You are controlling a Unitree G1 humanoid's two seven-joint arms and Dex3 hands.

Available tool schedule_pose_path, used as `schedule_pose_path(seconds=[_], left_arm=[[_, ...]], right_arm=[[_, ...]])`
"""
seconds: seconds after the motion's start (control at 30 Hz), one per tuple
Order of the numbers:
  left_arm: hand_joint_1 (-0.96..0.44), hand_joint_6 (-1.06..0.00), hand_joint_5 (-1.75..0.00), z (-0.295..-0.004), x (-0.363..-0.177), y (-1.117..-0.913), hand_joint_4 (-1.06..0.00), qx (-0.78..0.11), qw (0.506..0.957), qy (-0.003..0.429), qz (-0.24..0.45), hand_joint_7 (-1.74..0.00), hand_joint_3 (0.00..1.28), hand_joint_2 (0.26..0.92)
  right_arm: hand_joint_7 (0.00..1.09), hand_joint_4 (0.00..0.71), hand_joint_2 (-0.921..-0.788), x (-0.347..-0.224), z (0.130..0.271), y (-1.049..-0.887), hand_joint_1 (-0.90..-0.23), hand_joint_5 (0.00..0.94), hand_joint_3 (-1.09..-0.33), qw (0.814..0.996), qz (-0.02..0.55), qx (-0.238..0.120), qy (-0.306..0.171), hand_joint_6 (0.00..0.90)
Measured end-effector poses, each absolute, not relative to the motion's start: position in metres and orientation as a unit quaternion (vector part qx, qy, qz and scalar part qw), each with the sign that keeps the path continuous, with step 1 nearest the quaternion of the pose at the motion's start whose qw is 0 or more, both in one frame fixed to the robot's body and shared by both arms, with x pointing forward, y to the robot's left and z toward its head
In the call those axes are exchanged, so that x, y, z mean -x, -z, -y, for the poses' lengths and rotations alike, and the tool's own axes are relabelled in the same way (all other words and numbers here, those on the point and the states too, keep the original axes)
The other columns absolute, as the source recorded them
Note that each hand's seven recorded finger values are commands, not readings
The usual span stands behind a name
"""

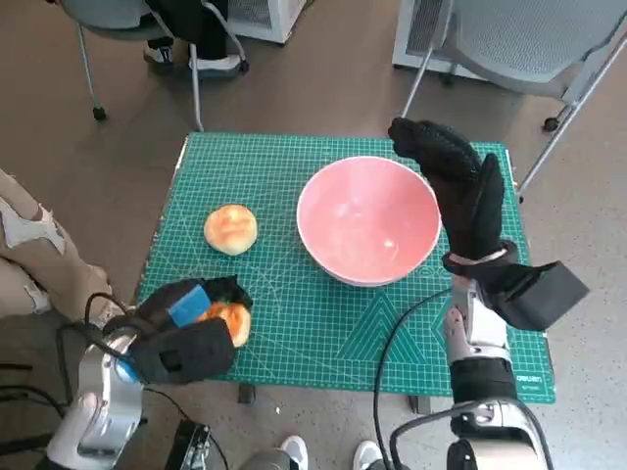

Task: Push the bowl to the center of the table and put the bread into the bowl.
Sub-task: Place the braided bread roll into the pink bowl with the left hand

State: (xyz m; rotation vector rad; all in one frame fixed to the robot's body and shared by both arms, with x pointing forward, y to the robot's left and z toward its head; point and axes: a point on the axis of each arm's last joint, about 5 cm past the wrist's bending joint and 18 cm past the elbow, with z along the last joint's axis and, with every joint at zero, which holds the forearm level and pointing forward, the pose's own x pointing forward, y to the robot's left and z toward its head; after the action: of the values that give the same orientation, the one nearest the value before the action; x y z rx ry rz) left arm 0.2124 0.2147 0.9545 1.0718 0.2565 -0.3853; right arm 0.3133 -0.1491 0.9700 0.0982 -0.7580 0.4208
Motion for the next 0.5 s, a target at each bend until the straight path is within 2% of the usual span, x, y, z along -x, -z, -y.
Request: schedule_pose_path(seconds=[0.5], left_arm=[[0.00, -0.76, -1.29, -0.215, -0.214, -0.976, -0.77, -0.500, 0.844, 0.188, -0.050, -0.94, 0.49, 0.646]], right_arm=[[0.34, 0.188, -0.921, -0.314, 0.148, -0.967, -0.633, 0.001, -0.791, 0.909, 0.359, -0.051, -0.204, 0.089]])
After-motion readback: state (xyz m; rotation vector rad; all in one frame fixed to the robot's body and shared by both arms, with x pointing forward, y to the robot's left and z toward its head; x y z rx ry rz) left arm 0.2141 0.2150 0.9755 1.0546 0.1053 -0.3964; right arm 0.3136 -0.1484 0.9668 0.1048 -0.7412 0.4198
